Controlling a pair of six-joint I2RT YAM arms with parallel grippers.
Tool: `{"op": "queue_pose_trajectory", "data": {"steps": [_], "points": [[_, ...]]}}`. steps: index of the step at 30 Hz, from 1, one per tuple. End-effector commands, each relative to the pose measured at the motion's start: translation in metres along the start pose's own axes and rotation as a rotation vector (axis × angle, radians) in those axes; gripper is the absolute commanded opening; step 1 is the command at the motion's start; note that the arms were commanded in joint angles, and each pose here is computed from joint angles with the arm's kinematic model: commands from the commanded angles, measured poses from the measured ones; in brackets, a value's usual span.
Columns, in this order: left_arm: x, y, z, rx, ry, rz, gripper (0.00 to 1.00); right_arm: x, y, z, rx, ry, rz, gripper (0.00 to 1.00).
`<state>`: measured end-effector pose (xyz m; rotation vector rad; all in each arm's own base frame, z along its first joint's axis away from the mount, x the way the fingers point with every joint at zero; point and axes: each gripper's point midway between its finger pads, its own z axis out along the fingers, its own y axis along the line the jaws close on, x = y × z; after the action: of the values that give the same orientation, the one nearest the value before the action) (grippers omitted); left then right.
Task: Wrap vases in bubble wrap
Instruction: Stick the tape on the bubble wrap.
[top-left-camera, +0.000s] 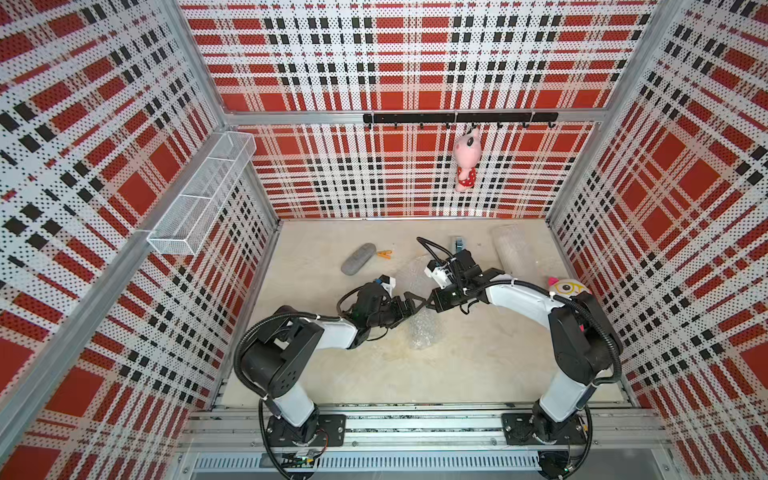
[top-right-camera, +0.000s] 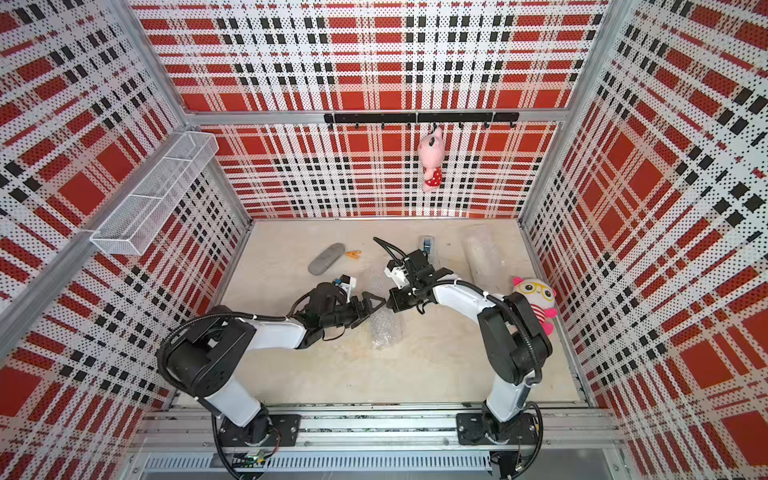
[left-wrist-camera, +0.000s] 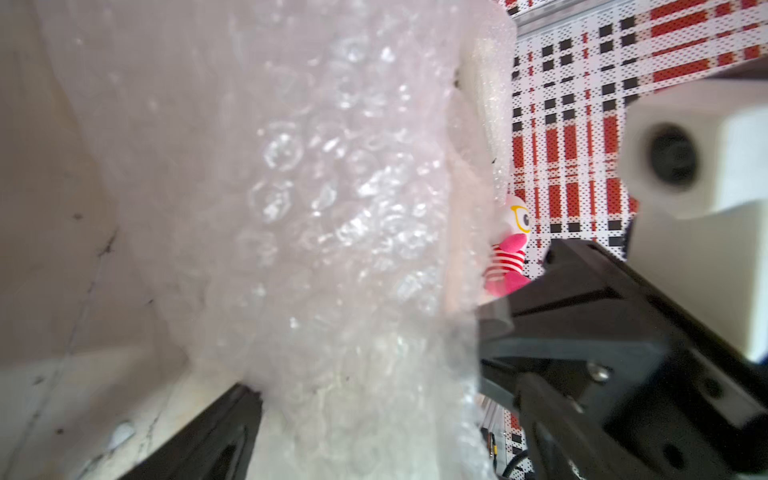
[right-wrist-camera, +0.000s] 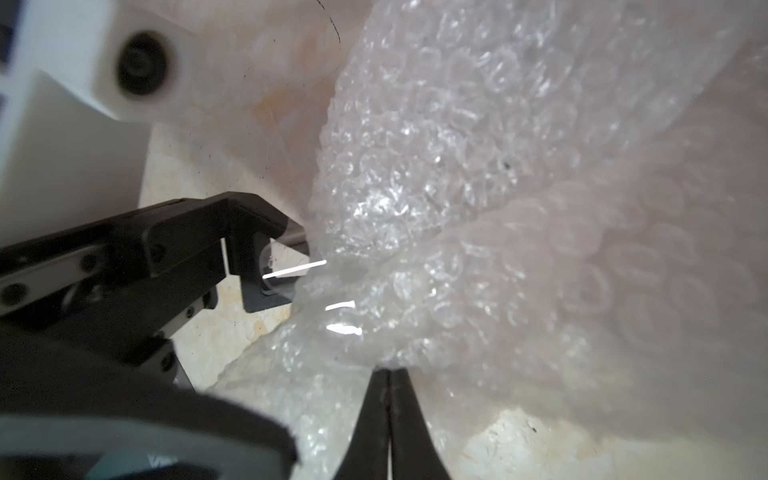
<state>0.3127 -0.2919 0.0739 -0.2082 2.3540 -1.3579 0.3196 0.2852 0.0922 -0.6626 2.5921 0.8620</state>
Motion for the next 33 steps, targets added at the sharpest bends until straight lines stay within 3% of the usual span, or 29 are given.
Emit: {"op": "queue_pose_trajectory", "data": {"steps": [1,3,7,9,16,20,22,28,33], "points": [[0.002,0.016,0.008,-0.028,0.019,0.005,0.98,0.003,0.003,0.006,-0.003,0.016,-0.033,0.06],[0.002,0.024,0.010,-0.049,0.014,-0.003,0.98,0.005,0.002,0.008,-0.007,0.021,-0.034,0.06],[-0.001,0.026,0.012,-0.054,0.007,-0.008,0.70,0.007,0.001,0.009,-0.004,0.025,-0.036,0.05],[-0.003,0.024,0.011,-0.052,-0.002,-0.007,0.62,0.007,-0.001,0.007,0.006,0.020,-0.038,0.05],[0.000,0.033,0.009,-0.074,-0.004,-0.020,0.47,-0.003,-0.004,-0.017,0.032,-0.054,-0.045,0.10],[0.002,0.032,0.010,-0.074,0.002,-0.018,0.45,-0.012,-0.013,-0.042,0.049,-0.139,-0.009,0.24],[0.003,0.029,0.012,-0.069,0.005,-0.014,0.45,-0.018,-0.012,-0.049,0.025,-0.198,0.007,0.42],[0.004,0.022,0.017,-0.056,0.013,-0.005,0.45,-0.022,-0.007,-0.025,-0.098,-0.230,0.075,0.79],[0.005,0.021,0.016,-0.055,0.013,-0.003,0.44,-0.017,-0.021,0.002,-0.116,-0.231,0.124,0.91]]}}
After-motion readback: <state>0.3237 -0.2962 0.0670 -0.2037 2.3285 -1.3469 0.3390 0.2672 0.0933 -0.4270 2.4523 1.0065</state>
